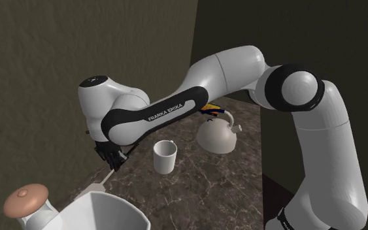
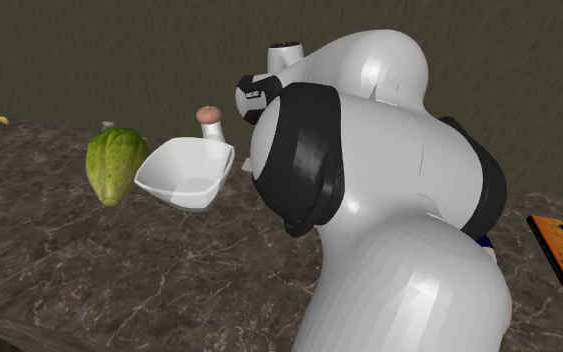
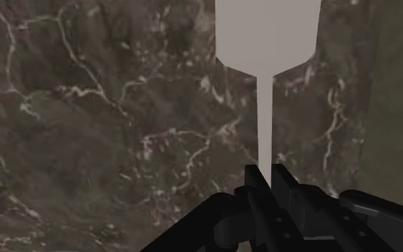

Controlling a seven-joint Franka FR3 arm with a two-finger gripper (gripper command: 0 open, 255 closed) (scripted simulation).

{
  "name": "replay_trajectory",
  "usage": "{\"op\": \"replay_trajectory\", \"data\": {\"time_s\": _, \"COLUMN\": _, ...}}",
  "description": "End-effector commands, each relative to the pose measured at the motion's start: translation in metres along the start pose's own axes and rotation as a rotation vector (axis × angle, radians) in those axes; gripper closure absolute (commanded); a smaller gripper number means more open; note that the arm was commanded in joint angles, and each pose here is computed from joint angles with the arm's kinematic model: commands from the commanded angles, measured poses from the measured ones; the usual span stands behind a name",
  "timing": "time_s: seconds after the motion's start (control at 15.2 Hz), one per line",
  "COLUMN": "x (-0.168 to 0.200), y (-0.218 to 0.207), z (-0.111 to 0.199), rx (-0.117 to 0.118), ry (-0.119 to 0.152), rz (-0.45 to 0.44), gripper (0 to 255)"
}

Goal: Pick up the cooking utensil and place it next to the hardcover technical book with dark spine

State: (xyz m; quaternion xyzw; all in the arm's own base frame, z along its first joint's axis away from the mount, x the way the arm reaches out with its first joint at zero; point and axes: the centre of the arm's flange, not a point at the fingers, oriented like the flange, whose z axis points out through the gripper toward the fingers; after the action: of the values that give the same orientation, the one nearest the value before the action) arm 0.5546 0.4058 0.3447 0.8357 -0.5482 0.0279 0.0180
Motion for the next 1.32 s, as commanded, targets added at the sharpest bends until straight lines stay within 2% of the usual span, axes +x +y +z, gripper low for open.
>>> {"op": "replay_trajectory", "data": {"time_s": 0.0, "x": 0.001, "y": 0.000, "z": -0.010, "rx": 0.000, "ry": 0.000, "rz": 0.000, "gripper": 255}}
{"op": "replay_trajectory", "data": {"time_s": 0.92, "x": 0.006, "y": 0.000, "z": -0.082, "rx": 0.000, "ry": 0.000, "rz": 0.000, "gripper": 255}}
{"op": "replay_trajectory", "data": {"time_s": 1.25, "x": 0.067, "y": 0.024, "z": -0.078, "rx": 0.000, "ry": 0.000, "rz": 0.000, "gripper": 255}}
